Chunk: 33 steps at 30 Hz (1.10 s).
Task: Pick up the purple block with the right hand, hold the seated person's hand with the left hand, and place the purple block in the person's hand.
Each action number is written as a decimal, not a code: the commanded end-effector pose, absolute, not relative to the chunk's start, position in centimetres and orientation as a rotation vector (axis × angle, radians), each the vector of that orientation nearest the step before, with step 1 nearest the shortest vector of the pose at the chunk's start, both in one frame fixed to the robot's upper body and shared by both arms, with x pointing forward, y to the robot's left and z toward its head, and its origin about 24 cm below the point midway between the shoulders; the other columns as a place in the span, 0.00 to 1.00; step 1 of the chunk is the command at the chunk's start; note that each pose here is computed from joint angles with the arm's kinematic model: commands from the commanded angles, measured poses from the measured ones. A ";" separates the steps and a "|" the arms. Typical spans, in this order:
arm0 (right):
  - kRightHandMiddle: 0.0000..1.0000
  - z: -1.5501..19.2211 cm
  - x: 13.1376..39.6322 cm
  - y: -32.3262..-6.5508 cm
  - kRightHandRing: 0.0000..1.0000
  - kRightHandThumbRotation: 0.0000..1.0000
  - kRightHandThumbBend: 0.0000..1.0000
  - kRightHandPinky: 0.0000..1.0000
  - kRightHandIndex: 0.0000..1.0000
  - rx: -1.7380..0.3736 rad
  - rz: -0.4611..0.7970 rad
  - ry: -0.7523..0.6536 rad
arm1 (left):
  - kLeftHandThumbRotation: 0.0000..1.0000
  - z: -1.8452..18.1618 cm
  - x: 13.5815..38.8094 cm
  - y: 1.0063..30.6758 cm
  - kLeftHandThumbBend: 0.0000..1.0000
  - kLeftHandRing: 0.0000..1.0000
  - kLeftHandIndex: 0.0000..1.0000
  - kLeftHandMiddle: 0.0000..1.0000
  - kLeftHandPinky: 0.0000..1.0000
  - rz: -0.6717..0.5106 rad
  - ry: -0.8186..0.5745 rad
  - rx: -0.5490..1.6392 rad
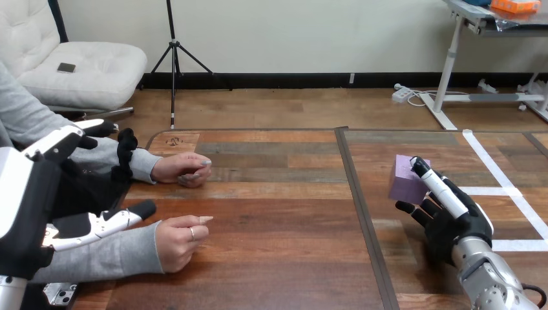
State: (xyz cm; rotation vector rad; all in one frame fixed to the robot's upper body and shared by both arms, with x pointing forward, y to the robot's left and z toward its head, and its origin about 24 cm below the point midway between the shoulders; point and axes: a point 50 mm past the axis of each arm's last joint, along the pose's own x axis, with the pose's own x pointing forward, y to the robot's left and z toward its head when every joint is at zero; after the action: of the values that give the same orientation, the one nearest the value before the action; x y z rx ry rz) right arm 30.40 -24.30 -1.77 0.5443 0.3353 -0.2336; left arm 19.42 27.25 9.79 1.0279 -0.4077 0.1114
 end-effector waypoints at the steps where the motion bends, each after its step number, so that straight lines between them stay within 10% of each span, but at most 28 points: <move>1: 0.46 0.1 31.7 -23.5 0.40 0.00 0.69 0.35 0.46 0.539 -0.177 0.254 | 0.40 11.6 20.7 26.5 1.00 0.73 0.77 0.78 0.52 0.076 -0.486 1.099; 33: 0.46 0.7 31.6 -23.3 0.41 0.00 0.73 0.35 0.46 0.492 -0.166 0.215 | 0.35 12.0 22.6 27.0 1.00 0.82 0.82 0.85 0.71 -0.204 -0.298 1.309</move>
State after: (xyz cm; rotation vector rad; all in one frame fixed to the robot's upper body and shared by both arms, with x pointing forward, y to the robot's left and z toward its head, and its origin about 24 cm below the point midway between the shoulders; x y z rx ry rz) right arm 30.50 -23.75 -1.25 0.5093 0.3083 -0.2011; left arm 21.51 27.30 10.35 1.2682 -0.2687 -0.1586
